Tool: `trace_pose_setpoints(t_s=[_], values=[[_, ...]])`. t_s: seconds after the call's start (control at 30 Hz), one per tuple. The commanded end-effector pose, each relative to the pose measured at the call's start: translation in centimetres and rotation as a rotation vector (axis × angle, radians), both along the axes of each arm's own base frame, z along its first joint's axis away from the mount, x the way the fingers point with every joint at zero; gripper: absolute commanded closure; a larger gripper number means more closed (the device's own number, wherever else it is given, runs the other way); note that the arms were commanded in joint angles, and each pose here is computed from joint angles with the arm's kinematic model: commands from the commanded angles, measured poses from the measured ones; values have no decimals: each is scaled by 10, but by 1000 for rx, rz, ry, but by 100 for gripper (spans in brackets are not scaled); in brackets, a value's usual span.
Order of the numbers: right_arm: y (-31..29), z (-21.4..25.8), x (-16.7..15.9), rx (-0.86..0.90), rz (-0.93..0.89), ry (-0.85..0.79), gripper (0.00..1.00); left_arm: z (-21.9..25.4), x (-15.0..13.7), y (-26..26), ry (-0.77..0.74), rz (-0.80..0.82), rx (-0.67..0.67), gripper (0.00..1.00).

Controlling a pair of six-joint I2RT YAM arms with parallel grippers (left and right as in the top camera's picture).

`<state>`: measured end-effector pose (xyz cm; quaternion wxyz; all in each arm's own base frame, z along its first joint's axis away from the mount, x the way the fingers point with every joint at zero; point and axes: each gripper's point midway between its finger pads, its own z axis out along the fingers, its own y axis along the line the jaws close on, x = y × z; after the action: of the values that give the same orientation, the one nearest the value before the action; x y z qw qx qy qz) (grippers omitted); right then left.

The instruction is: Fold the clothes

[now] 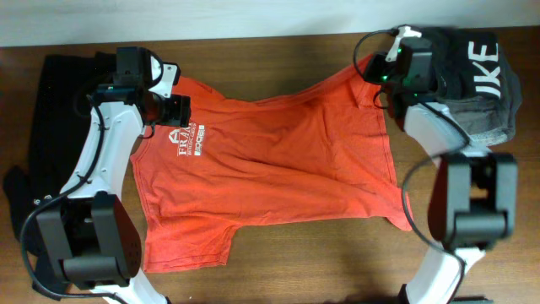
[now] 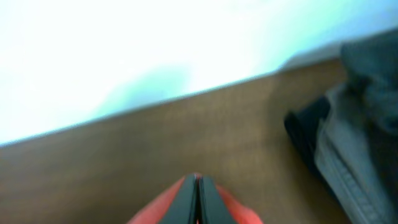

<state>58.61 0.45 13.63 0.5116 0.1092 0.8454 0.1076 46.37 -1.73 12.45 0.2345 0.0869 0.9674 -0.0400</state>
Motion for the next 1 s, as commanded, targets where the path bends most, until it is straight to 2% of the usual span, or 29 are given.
trace_pose_setpoints(t_s=[0.0, 0.13, 0.33, 0.77, 0.8, 0.83, 0.9, 0.93, 0.97], values=[[3, -43, 15, 3, -12, -4, 96, 2, 2, 1, -9, -11, 6, 26], [-13, -69, 32, 33, -128, -87, 96, 2, 2, 1, -9, -11, 6, 26], [-20, -70, 47, 24, -164, -150, 96, 2, 3, 1, -11, -11, 6, 26], [-20, 22, 92, 20, -156, -303, 95, 4, 6, 2, -28, -11, 7, 26], [-20, 29, 95, 7, -150, -312, 92, 4, 7, 2, -29, -11, 7, 26], [-20, 31, 96, 4, -147, -303, 72, 5, 7, 2, -30, -11, 7, 26], [-20, 29, 96, 2, -147, -291, 25, 5, 8, 2, -34, -11, 7, 26], [-20, 27, 96, -1, -146, -281, 6, 5, 9, 2, -38, -11, 7, 26], [-20, 23, 95, -7, -145, -265, 1, 6, 10, 2, -43, -11, 7, 26]])
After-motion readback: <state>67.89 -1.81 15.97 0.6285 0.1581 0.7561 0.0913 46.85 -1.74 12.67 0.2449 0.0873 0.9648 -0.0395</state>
